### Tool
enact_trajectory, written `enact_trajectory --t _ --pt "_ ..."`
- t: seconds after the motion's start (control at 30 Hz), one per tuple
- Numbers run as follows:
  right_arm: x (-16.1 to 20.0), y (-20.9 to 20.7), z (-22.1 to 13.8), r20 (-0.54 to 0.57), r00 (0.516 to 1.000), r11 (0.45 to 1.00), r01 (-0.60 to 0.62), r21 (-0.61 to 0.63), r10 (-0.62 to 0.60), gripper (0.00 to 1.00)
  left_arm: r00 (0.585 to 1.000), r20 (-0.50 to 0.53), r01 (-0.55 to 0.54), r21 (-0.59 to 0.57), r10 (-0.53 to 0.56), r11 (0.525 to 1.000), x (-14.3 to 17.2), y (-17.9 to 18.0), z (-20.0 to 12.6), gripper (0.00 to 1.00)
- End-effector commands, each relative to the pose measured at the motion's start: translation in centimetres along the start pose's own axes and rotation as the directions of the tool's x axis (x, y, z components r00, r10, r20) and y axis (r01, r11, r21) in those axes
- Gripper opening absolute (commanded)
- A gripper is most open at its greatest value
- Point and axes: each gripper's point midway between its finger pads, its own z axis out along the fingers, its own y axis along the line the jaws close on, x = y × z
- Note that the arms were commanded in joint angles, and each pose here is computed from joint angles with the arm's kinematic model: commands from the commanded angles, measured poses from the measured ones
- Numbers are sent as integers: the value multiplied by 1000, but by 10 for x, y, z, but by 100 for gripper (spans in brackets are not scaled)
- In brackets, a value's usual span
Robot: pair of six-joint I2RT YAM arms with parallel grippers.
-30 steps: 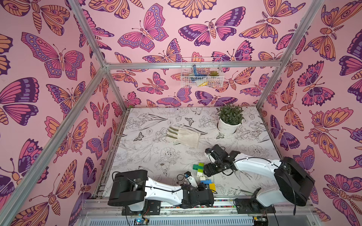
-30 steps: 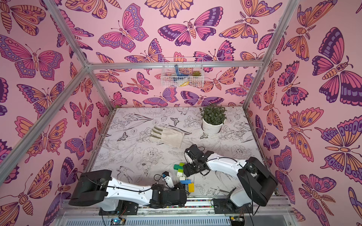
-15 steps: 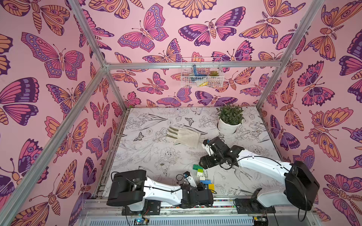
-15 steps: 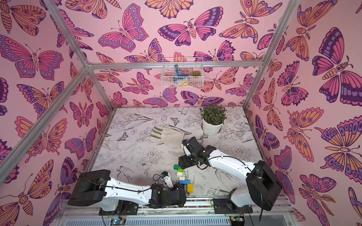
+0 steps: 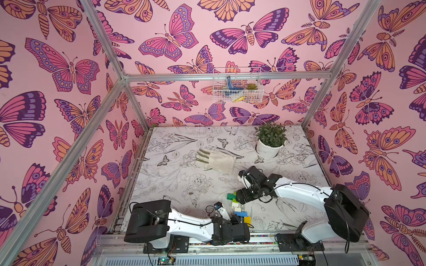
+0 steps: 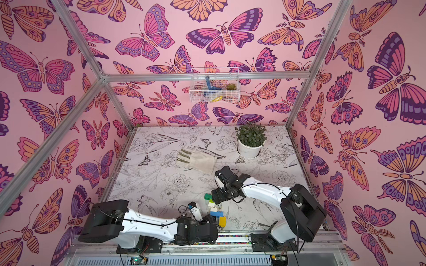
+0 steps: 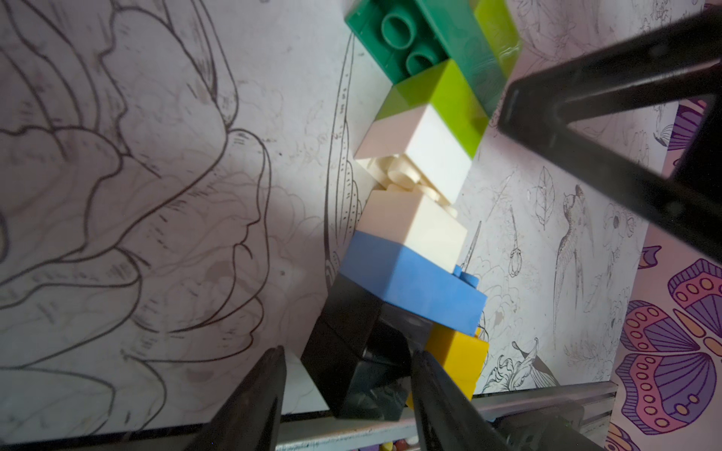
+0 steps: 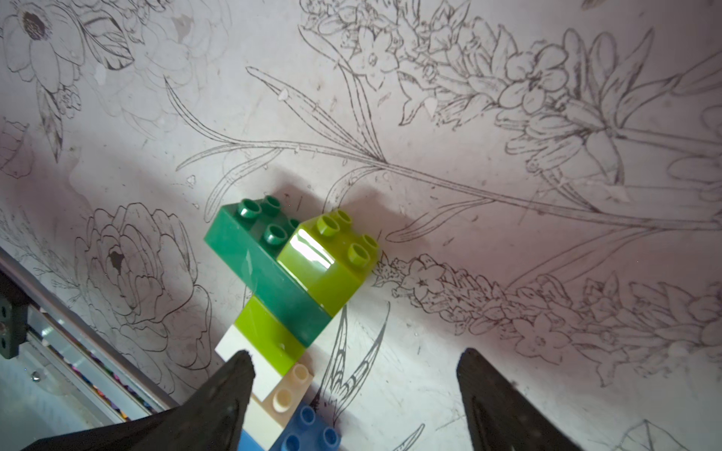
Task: Assemble a giraffe with lego
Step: Assemble the lego brick with the lego brick.
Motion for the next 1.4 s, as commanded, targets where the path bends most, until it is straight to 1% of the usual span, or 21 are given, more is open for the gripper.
enact_trajectory --t 0.0,0.1,0.33,0.5,0.8,1.37 --pt "8 -3 10 -25 1000 1000 18 7 -18 85 999 30 -25 -45 27 999 -7 18 -1 56" --pt "10 -4 14 -27 999 1000 17 10 -16 85 999 29 -22 -43 23 999 -8 18 -1 56" --pt "0 1 14 5 1000 1000 14 -9 -14 85 999 24 -22 -46 23 999 -7 19 -2 56" --pt "8 -7 24 -27 1000 1000 13 21 -12 85 999 28 -20 -47 22 999 -8 20 -2 56" --pt "13 -22 25 -32 999 997 19 78 -17 86 999 31 -16 -53 17 998 -10 25 -2 56" --pt "11 -33 22 -26 1000 995 6 101 -3 86 999 42 -8 -65 11 998 -13 34 -5 56"
